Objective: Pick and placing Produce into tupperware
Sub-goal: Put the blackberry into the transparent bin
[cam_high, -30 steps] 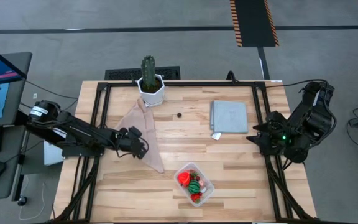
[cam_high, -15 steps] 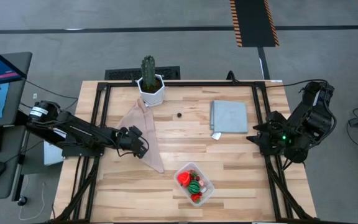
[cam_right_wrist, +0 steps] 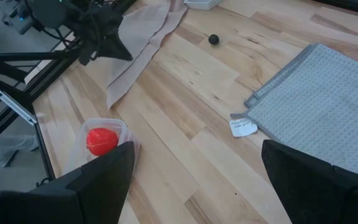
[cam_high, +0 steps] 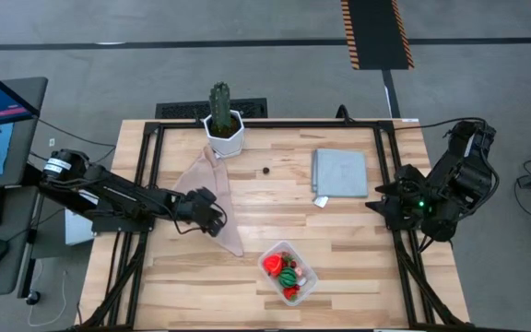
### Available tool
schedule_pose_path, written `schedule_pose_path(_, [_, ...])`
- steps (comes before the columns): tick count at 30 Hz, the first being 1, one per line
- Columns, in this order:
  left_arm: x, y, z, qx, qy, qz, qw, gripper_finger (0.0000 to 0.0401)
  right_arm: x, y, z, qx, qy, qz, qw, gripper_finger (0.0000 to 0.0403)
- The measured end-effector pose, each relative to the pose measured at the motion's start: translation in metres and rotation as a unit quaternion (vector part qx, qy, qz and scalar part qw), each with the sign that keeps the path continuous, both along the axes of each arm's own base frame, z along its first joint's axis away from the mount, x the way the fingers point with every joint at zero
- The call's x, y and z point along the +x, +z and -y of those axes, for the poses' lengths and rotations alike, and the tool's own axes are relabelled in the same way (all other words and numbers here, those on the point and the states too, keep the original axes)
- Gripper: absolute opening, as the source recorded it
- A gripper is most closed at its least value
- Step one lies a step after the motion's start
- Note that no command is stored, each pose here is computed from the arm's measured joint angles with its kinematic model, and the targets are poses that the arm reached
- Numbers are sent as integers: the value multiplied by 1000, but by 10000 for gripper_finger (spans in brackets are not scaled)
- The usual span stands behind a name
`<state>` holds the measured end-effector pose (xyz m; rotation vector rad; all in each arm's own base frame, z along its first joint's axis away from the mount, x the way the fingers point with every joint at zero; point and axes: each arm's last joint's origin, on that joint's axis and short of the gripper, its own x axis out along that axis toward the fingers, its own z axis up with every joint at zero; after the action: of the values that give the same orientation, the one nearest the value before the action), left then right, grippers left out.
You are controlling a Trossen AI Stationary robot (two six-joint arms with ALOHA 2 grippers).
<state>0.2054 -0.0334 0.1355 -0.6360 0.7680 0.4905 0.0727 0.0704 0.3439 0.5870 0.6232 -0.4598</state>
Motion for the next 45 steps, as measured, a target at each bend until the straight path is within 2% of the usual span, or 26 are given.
schedule_pose_path(5, [13,13,8,-37,-38,95,994,40,0,0,0,0,0,0,1000,372])
schedule_pose_path(11, [25,33,18,-72,-72,212,972,40,0,0,0,0,0,0,1000,372])
schedule_pose_path(15, [28,42,22,-78,-83,259,959,40,0,0,0,0,0,0,1000,372])
schedule_pose_path(22, [42,49,34,-75,-98,271,955,41,0,0,0,0,0,0,1000,372])
schedule_pose_path(30, [106,50,69,-64,-204,267,940,41,0,0,0,0,0,0,1000,372])
schedule_pose_path(36, [148,48,95,-64,-293,264,917,41,0,0,0,0,0,0,1000,372])
schedule_pose_path(39, [160,45,99,-62,-307,247,917,42,0,0,0,0,0,0,1000,372])
schedule_pose_path(41, [163,42,99,-53,-308,224,923,45,0,0,0,0,0,0,1000,372])
schedule_pose_path(45, [166,38,98,-31,-307,209,928,71,0,0,0,0,0,0,1000,372])
